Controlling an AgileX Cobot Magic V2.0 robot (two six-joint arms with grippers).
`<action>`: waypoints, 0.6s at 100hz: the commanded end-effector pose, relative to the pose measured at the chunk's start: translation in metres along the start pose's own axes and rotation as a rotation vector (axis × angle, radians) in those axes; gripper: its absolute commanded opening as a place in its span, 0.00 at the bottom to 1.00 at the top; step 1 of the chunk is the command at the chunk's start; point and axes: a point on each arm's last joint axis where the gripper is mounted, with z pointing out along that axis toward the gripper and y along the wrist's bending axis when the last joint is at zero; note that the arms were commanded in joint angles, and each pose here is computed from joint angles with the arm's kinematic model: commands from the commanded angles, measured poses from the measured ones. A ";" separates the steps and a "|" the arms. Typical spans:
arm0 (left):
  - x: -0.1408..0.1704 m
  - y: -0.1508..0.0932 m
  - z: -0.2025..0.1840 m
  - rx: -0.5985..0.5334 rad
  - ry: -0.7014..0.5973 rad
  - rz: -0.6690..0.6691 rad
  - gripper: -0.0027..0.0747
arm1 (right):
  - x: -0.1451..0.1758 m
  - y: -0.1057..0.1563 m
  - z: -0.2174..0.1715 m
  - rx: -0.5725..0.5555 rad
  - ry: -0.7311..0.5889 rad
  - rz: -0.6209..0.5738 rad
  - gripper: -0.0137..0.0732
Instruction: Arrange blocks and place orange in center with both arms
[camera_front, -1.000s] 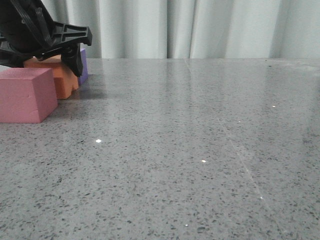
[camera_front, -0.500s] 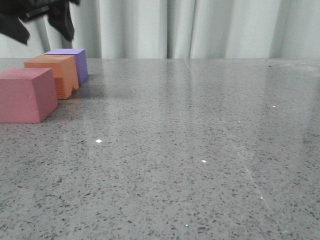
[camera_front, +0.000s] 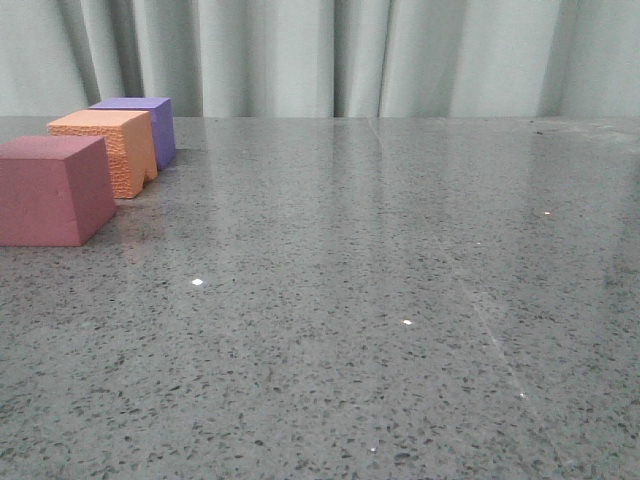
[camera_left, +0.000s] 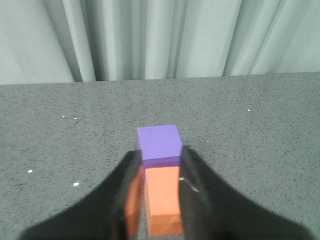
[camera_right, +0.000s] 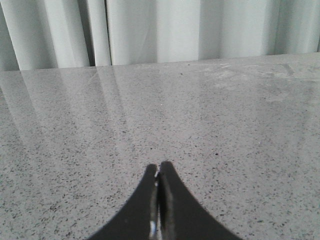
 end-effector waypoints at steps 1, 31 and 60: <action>0.000 0.002 -0.026 0.056 -0.122 0.024 0.01 | -0.013 0.002 -0.003 -0.014 -0.114 -0.006 0.09; 0.063 0.019 -0.059 0.047 -0.103 0.050 0.01 | -0.013 0.002 -0.003 -0.014 -0.114 -0.006 0.09; 0.093 0.023 -0.054 0.040 -0.030 0.066 0.01 | -0.013 0.002 -0.003 -0.014 -0.114 -0.006 0.09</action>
